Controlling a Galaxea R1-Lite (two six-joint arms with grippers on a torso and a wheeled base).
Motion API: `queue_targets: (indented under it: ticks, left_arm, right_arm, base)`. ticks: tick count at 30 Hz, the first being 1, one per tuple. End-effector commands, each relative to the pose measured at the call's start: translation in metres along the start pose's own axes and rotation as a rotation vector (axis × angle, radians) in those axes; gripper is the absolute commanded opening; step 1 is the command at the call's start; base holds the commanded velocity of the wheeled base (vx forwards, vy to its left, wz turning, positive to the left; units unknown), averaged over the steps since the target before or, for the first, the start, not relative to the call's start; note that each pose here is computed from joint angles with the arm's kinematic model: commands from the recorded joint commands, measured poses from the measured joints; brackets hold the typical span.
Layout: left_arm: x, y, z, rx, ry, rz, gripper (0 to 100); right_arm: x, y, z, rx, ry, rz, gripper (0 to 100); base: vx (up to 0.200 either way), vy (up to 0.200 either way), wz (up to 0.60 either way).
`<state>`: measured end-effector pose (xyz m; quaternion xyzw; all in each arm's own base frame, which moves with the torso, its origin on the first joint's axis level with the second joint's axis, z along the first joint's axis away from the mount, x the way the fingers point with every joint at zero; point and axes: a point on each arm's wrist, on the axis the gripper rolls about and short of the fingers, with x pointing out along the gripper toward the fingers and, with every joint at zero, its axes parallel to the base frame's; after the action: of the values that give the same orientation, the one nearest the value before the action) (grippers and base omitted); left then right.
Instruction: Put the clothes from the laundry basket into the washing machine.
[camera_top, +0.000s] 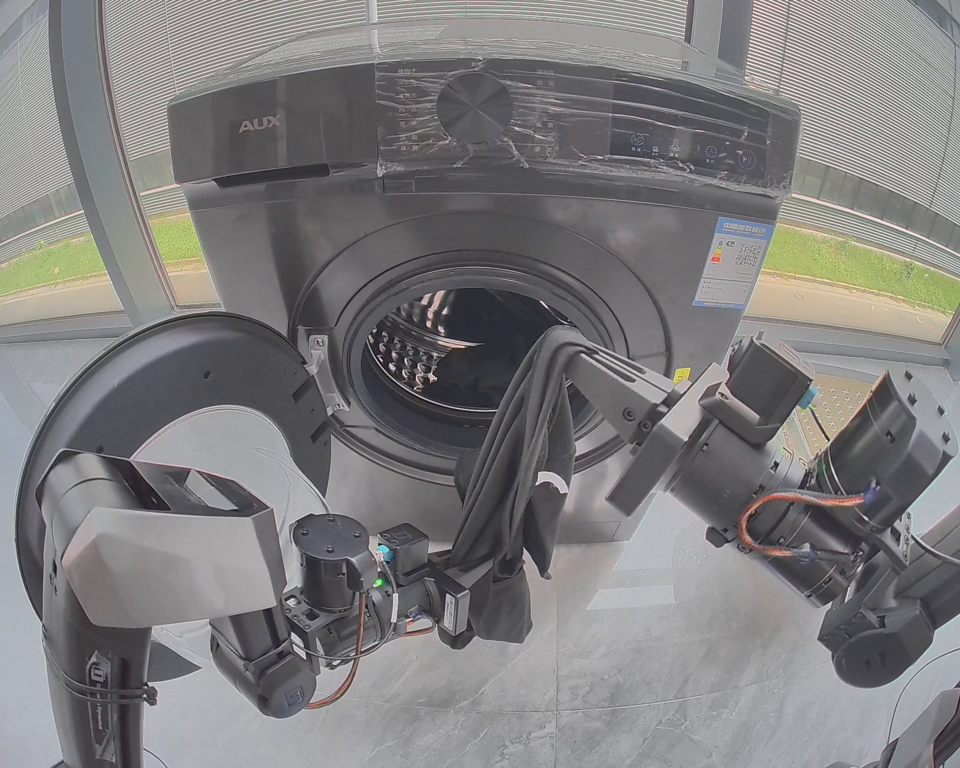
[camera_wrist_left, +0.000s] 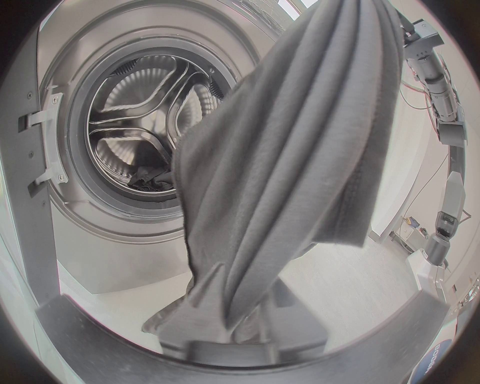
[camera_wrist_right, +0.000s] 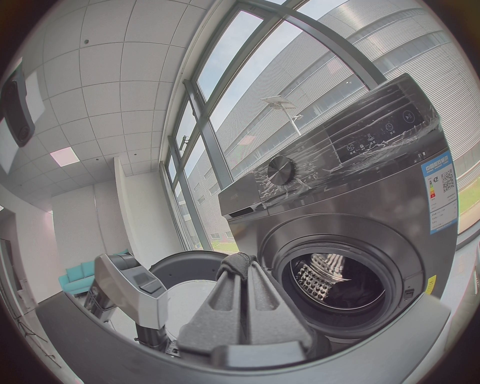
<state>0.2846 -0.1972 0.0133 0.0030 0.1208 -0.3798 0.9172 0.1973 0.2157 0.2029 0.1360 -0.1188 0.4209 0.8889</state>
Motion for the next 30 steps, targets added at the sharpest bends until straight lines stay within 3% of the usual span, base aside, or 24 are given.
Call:
queue_targets:
  ticks: [1,7,8,12,15,23,29,30]
  left_arm:
    - [-0.007,-0.002,0.009,0.003,-0.017,-0.001,0]
    - [-0.026,-0.012,0.025,0.010,-0.042,-0.026,0]
    - [-0.037,-0.019,0.031,0.015,-0.050,-0.043,0]
    - [-0.070,-0.028,0.045,0.025,-0.066,-0.097,0]
    - [-0.085,-0.031,0.052,0.030,-0.086,-0.115,0]
    - [-0.120,-0.040,0.091,0.059,-0.246,-0.162,0]
    - [-0.126,-0.040,0.097,0.064,-0.277,-0.157,0]
    - [-0.125,-0.038,0.100,0.062,-0.291,-0.151,0]
  right_arm:
    - [0.005,-0.014,-0.003,-0.015,0.001,-0.041,0]
    - [0.016,-0.034,-0.008,-0.033,0.004,-0.084,0]
    - [0.022,-0.044,-0.010,-0.041,0.001,-0.102,0]
    - [0.027,-0.063,-0.017,-0.054,0.012,-0.137,0]
    - [0.026,-0.068,-0.023,-0.056,0.024,-0.150,0]
    - [0.024,-0.078,-0.044,-0.050,0.089,-0.179,0]
    - [0.024,-0.078,-0.062,-0.041,0.138,-0.180,0]
    - [0.019,-0.078,-0.072,-0.042,0.179,-0.184,0]
  base:
    - [0.000,0.000,0.00]
    - [0.000,0.000,0.00]
    - [0.000,0.000,0.00]
    - [0.000,0.000,0.00]
    - [0.000,0.000,0.00]
    - [0.000,0.000,0.00]
    - [0.000,0.000,0.00]
    - [0.000,0.000,0.00]
